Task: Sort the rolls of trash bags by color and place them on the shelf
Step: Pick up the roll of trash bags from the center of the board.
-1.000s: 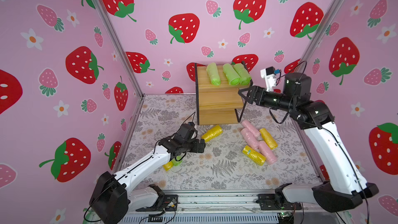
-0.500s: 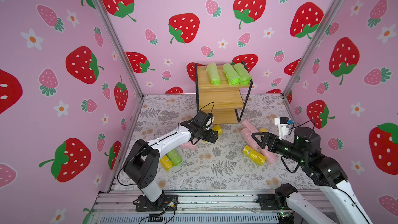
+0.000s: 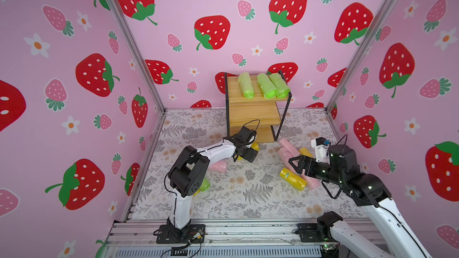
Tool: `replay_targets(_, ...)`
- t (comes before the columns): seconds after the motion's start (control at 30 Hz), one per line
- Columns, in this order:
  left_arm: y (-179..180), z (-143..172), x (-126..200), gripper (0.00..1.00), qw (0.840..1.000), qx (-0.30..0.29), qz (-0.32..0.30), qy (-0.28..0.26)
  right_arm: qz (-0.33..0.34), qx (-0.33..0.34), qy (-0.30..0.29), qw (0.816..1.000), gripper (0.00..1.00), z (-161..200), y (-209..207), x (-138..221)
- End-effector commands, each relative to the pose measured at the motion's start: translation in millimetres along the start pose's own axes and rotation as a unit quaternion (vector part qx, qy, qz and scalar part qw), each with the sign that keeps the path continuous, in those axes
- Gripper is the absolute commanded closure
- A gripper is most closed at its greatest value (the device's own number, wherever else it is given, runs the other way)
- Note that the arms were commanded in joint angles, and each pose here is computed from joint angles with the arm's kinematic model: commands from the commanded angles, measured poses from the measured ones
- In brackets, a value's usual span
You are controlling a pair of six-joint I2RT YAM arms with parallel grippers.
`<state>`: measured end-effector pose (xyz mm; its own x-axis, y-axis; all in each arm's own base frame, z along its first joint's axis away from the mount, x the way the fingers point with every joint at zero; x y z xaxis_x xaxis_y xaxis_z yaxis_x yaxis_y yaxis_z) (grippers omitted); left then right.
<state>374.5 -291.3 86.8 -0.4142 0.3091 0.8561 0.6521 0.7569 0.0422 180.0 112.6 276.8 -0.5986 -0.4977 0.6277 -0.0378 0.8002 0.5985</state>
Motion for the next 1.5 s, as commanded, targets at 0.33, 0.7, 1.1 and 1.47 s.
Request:
replay_targets(0.33, -0.2, -1.2, -10.0, 0.17, 1.000, -0.005, -0.012, 0.021, 0.008, 0.014, 0.002, 1.000, 0.12, 0.3, -1.7, 3.3)
replay_targets(0.7, -14.2, 17.5, 4.3, 0.80, 0.995, 0.090, 0.023, 0.035, 0.010, -0.024, -0.004, 1.000, 0.13, 11.2, -12.4, 5.6)
replay_targets(1.1, -29.7, 37.6, 123.9, 1.00, 0.885, 0.409, 0.133, -0.176, -0.063, -0.069, 0.083, 0.992, 0.01, 43.2, -2.9, -3.9)
replay_targets(1.47, -59.1, 52.2, 222.9, 1.00, 0.774, 0.483, 0.225, -0.343, -0.201, -0.043, 0.133, 0.970, 0.01, 84.4, 88.6, -32.9)
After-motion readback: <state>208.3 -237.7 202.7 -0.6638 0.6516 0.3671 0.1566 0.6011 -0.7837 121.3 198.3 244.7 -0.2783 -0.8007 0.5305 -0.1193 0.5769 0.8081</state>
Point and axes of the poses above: each gripper's point midway between its finger pads, its own x axis back along the fingers, its own y axis along the line the jaws close on, z = x × y, the point moved 4 cm from there along x, back along the fingers, and after that the axes turned 5 degrees about -x, right-handed, at the moved point
